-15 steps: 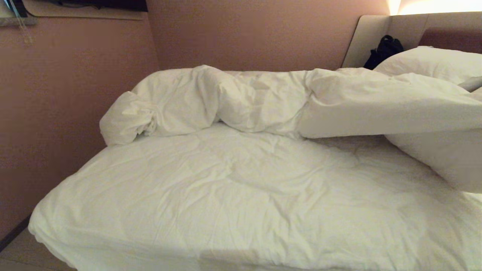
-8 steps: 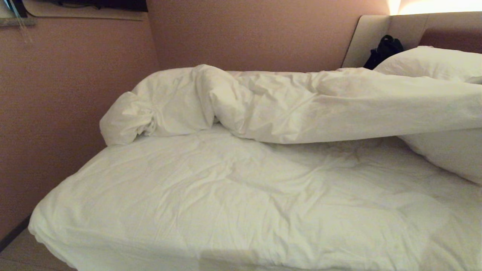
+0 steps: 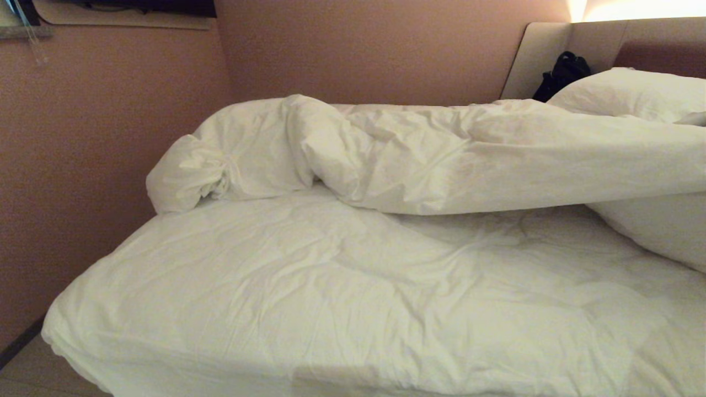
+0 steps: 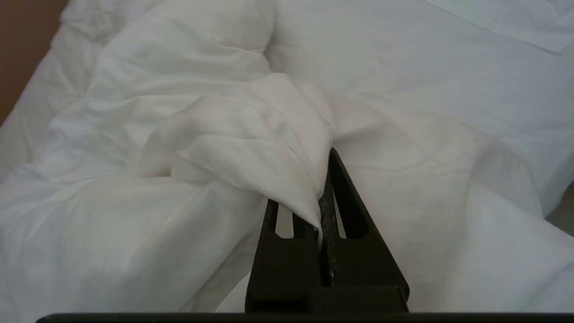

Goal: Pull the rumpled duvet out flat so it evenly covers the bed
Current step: Flatten the corners of the folded blanket

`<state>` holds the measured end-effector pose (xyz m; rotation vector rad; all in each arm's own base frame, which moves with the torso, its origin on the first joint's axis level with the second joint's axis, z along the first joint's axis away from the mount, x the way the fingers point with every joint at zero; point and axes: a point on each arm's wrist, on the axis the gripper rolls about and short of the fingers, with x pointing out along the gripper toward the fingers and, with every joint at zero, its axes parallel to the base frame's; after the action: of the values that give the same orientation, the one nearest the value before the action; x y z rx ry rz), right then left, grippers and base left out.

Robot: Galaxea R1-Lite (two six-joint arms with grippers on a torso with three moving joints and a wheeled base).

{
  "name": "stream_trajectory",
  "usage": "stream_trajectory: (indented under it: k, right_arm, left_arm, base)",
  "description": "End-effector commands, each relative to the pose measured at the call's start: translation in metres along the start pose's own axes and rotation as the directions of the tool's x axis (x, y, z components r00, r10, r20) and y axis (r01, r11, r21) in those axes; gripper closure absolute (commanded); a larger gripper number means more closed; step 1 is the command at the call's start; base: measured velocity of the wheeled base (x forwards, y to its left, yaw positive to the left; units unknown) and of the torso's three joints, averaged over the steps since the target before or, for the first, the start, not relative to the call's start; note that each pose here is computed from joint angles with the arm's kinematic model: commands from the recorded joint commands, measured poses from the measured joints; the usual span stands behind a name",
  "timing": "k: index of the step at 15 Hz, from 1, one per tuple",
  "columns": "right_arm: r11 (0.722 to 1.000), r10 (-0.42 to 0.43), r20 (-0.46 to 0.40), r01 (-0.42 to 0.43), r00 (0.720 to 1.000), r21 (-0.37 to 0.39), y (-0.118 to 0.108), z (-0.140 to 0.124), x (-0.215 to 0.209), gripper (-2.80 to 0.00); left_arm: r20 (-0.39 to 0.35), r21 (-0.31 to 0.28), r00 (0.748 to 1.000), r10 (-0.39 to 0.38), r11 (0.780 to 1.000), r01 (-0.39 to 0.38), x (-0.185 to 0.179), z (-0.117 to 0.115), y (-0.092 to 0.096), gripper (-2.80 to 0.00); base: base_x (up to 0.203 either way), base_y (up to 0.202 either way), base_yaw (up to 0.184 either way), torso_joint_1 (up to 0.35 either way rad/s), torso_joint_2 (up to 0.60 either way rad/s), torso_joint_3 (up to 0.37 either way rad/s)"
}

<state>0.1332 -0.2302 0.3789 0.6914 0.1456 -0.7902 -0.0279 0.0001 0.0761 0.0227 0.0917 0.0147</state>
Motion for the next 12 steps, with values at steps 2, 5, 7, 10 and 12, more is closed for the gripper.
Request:
stream_trajectory:
  k: [2,5,7,10,12]
  right_arm:
    - [0.999,-0.034,-0.031,0.035,0.999,0.026,-0.012,0.0,0.016,0.0]
    - [0.997,-0.061,-0.056,0.064,0.997,0.045,-0.023,0.0,0.03,0.0]
    - [0.996,-0.067,-0.06,0.07,0.996,0.047,-0.025,0.0,0.032,0.0]
    - [0.997,-0.065,-0.047,0.067,0.997,0.046,-0.024,0.001,0.028,0.0]
    - [0.997,-0.061,-0.036,0.062,0.998,0.045,-0.023,0.003,0.023,0.0]
  left_arm:
    - [-0.001,0.0,1.0,0.002,1.0,-0.002,0.0,0.0,0.0,0.0]
    - [0.001,0.0,1.0,0.001,1.0,-0.001,0.0,0.0,0.0,0.0]
    - [0.001,0.0,1.0,0.001,1.0,-0.001,0.0,0.0,0.0,0.0]
    - [-0.001,0.0,1.0,0.001,1.0,-0.001,0.0,0.0,0.0,0.0]
    - [-0.001,0.0,1.0,0.001,1.0,-0.001,0.0,0.0,0.0,0.0]
  base:
    - [0.0,0.0,0.0,0.0,0.0,0.0]
    - [0.0,0.0,0.0,0.0,0.0,0.0]
    - [0.0,0.0,0.0,0.0,0.0,0.0]
    - [0.0,0.0,0.0,0.0,0.0,0.0]
    - [0.0,0.0,0.0,0.0,0.0,0.0]
